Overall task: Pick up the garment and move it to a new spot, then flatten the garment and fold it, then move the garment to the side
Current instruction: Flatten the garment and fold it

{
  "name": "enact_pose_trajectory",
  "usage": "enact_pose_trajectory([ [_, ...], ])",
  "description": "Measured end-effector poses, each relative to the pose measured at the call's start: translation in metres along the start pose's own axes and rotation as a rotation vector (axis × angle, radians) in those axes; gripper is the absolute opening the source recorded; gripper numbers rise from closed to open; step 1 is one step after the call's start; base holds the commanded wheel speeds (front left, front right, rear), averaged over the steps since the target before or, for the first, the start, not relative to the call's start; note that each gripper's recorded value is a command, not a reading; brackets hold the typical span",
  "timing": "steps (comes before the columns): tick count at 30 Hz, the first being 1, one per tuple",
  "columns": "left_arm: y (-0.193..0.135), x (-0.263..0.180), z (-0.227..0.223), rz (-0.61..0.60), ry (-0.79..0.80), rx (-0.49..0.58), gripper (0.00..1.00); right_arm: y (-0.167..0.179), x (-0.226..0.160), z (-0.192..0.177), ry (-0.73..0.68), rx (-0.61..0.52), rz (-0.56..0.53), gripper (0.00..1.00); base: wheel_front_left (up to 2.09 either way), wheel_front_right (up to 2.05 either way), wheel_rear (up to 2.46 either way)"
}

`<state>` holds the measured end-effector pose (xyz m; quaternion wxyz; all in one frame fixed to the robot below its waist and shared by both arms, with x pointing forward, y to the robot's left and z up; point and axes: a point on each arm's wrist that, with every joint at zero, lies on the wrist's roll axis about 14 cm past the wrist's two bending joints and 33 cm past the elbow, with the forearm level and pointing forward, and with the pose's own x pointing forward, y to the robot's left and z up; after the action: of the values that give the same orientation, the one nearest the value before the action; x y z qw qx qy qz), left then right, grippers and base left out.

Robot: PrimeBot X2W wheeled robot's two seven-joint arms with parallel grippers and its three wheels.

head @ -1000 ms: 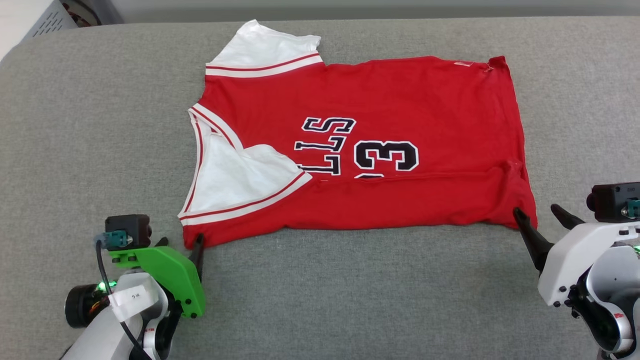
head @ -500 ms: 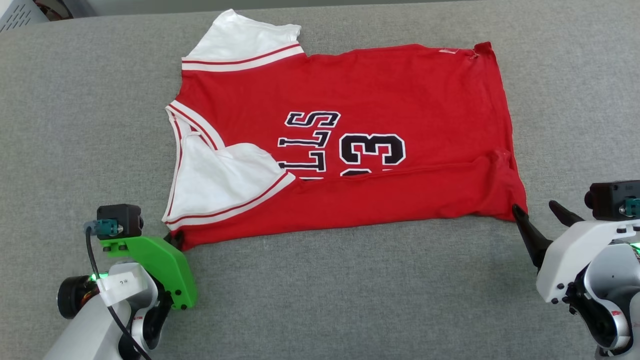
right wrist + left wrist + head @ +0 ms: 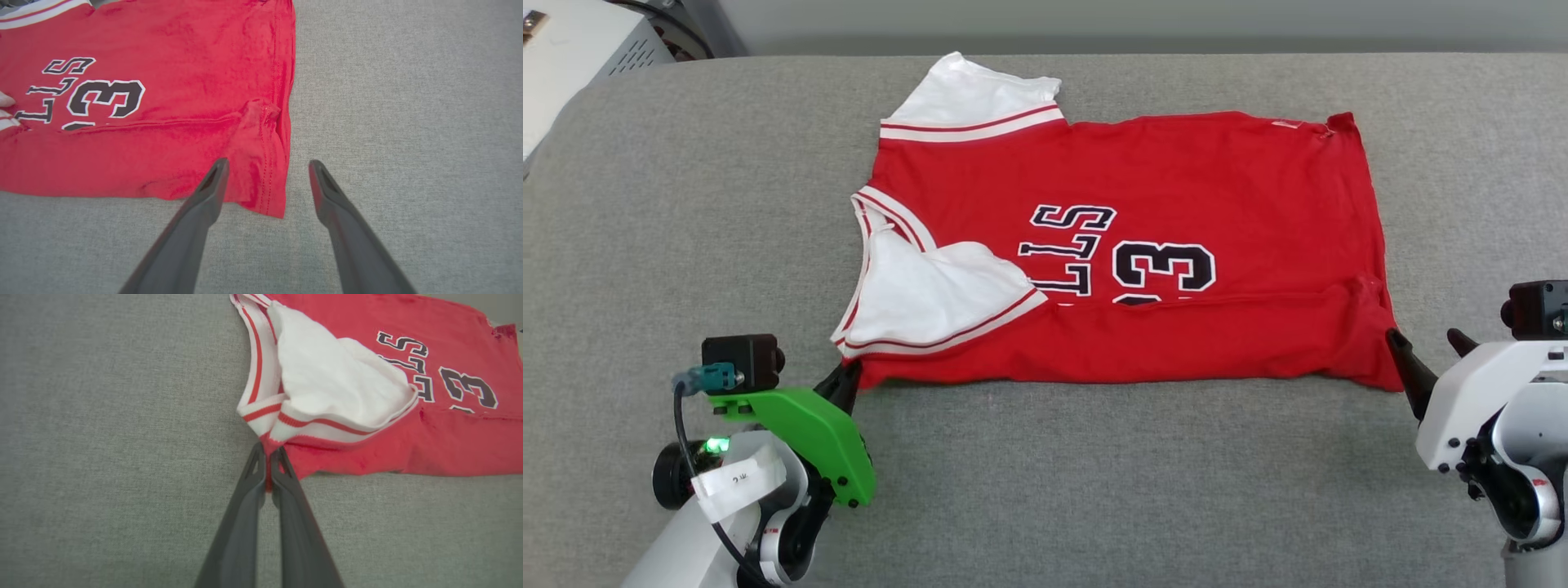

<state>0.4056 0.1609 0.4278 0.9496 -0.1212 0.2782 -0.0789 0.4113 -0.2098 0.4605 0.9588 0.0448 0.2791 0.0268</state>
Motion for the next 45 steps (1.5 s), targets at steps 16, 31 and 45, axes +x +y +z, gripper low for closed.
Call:
enact_pose_trajectory([
  [16,-0.009,-0.010,0.023,-0.019,-0.073,0.043,0.00,-0.009,0.048,-0.051,0.174,0.046,-0.076,1.00,0.00,0.00,0.00],
  [31,0.004,-0.010,0.009,0.018,-0.023,0.048,0.00,-0.006,0.053,-0.055,0.178,0.076,-0.062,0.00,0.00,0.00,0.00],
  [45,0.002,-0.053,-0.031,0.005,0.081,0.074,0.00,-0.021,-0.002,-0.048,0.147,0.074,-0.058,0.00,0.00,0.00,0.00],
])
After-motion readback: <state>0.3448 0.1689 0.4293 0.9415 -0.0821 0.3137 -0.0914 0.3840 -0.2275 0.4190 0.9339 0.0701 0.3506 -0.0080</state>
